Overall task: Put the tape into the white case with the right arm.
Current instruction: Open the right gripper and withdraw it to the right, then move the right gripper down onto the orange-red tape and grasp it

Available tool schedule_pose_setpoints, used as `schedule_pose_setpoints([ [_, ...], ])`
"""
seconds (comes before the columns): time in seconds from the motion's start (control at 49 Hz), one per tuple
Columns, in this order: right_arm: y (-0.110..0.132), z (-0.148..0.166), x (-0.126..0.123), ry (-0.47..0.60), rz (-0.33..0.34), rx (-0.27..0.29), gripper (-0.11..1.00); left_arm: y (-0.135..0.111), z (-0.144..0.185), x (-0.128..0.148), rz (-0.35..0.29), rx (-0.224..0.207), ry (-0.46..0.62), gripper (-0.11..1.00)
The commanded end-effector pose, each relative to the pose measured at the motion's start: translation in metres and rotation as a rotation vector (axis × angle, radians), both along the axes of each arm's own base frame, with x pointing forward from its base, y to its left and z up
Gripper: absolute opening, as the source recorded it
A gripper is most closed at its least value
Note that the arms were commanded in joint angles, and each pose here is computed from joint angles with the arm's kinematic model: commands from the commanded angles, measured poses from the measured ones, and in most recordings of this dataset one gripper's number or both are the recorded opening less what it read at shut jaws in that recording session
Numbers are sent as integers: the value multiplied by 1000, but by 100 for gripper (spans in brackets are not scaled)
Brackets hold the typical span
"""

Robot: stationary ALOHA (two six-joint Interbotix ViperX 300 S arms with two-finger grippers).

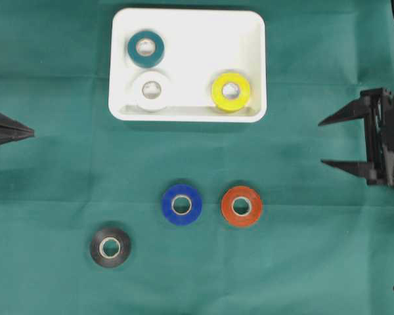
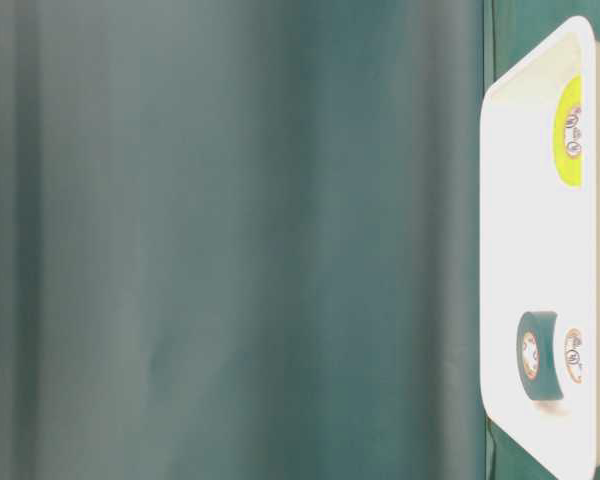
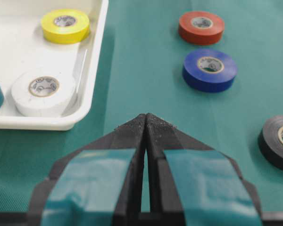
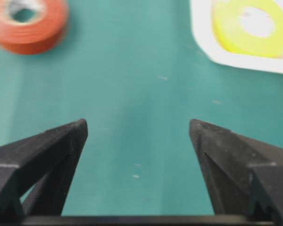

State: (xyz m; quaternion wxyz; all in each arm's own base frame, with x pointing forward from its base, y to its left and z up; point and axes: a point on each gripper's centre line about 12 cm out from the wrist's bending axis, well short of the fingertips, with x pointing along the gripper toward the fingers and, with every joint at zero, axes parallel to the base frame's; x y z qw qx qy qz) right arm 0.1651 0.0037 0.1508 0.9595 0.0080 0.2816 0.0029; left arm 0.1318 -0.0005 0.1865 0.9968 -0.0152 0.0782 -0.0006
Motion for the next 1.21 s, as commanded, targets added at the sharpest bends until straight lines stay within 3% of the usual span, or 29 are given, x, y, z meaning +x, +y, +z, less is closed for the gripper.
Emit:
schedule_pose_setpoints([
  [0.0, 8, 4, 3, -20, 49, 6, 67, 0, 5, 1, -1, -2, -11, 0],
  [0.511, 17, 2, 14, 36, 93, 2, 66, 0, 1, 1, -1, 0, -2, 0],
  [1.185, 41, 6, 92, 85, 173, 5, 66, 0, -6, 0, -1, -1, 14, 0],
])
